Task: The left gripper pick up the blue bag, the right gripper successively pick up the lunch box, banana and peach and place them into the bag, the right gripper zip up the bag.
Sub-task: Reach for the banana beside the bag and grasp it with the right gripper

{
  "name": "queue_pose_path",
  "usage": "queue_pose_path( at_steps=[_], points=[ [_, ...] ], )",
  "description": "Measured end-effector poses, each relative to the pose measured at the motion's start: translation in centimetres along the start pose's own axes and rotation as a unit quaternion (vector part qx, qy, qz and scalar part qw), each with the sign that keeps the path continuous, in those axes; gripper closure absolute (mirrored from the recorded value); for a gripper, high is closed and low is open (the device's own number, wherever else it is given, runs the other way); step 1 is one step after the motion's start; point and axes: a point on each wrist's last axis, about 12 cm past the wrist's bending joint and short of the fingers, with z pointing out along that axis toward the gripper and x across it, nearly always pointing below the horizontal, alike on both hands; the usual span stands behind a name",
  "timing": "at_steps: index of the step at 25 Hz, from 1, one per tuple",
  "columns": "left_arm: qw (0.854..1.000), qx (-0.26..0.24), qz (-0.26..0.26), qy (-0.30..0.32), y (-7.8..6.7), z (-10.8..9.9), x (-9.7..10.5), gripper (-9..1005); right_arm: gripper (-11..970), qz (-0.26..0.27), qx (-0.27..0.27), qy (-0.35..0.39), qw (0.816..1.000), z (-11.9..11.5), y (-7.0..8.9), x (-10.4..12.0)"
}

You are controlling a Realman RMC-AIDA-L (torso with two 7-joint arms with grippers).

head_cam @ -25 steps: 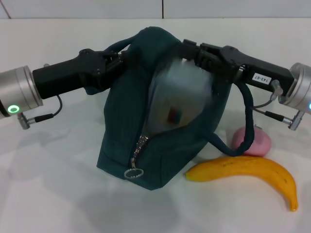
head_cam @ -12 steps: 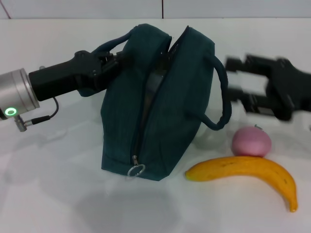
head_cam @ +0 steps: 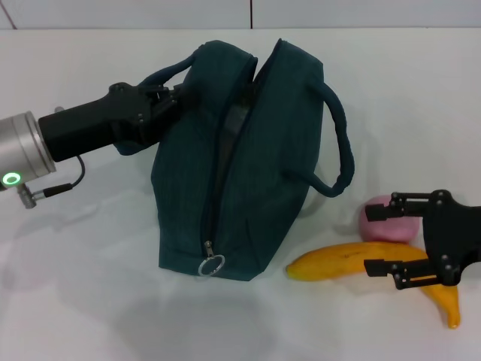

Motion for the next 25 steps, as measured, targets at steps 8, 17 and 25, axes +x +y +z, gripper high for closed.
queue_pose_path(
  at_steps=[8, 17, 25],
  points=[
    [1.000, -0.004, 0.005, -0.005, 0.1, -0.1, -0.1, 950, 187, -0.022, -0.018, 0.114, 0.993, 2.6, -2.0, -1.4],
    [1.000, -0.011, 0.004, -0.011, 0.2, -0.4, -0.1, 950, 190, -0.029, -0.031, 0.190, 0.981, 5.0, -2.6, -1.9],
    [1.000, -0.014, 0.004, -0.010, 0.2, -0.5, 0.0, 950, 197, -0.044, -0.033, 0.203, 0.978, 5.8, -2.6, -1.9]
  ],
)
